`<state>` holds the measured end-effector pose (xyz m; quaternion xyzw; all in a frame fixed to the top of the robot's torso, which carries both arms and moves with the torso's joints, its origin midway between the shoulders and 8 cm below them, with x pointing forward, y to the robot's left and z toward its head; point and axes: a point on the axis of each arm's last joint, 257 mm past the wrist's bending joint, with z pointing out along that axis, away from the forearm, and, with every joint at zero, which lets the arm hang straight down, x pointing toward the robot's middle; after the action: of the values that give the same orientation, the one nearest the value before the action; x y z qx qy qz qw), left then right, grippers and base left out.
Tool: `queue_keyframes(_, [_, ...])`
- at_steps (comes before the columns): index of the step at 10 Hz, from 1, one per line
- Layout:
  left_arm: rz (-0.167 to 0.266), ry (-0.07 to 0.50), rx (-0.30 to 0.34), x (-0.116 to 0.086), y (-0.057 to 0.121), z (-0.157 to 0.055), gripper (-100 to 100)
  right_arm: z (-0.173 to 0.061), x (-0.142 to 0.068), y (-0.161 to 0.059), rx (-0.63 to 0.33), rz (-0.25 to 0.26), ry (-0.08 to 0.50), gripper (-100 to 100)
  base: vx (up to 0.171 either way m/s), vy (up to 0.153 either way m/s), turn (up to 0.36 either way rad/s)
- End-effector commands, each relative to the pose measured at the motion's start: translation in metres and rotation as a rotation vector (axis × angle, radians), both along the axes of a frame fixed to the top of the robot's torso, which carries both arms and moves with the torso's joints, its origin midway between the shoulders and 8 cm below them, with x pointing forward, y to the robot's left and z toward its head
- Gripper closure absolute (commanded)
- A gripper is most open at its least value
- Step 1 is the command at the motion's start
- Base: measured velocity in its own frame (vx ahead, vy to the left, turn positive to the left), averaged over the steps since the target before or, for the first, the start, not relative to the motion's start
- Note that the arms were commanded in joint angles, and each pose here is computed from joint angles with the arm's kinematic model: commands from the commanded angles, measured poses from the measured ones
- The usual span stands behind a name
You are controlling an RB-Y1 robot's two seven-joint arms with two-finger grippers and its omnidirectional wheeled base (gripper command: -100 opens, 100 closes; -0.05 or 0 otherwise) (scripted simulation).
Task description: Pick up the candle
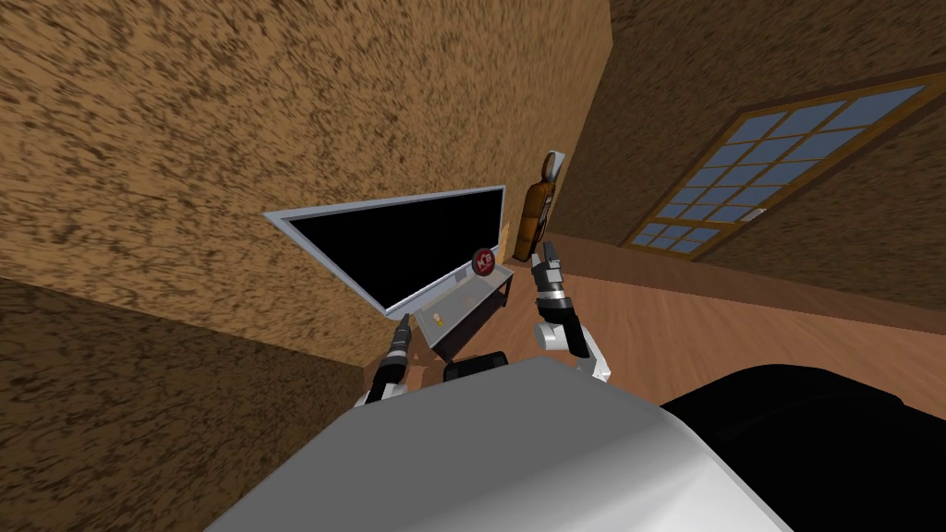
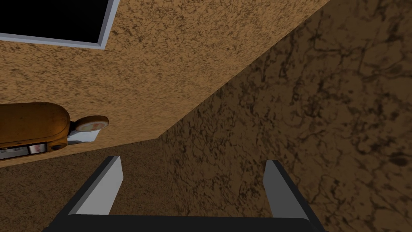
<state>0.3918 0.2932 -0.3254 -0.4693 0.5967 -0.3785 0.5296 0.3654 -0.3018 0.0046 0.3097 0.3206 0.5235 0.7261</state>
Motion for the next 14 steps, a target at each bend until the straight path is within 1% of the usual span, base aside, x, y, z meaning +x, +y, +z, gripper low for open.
queue_keyframes(1, [0.008, 0.036, -0.012, 0.001, -0.001, -0.014, -100, 0.000, 0.000, 0.000, 0.000, 0.000, 0.000, 0, 0.032, -0.043, 0.125])
queue_keyframes(10, [0.008, 0.036, -0.012, 0.001, -0.001, -0.014, -100, 0.000, 0.000, 0.000, 0.000, 0.000, 0.000, 0, 0.001, -0.001, 0.002])
queue_keyframes(11, [0.006, 0.086, 0.004, -0.002, 0.003, -0.030, -100, 0.000, 0.000, 0.000, 0.000, 0.000, 0.000, 0, 0.015, -0.020, 0.056])
queue_keyframes(12, [0.005, 0.109, 0.010, -0.003, 0.004, -0.038, -100, 0.000, 0.000, 0.000, 0.000, 0.000, 0.000, 0, 0.000, 0.000, 0.000])
queue_keyframes(14, [0.005, 0.109, 0.010, -0.003, 0.004, -0.038, -100, 0.000, 0.000, 0.000, 0.000, 0.000, 0.000, 0, 0.013, -0.018, 0.052])
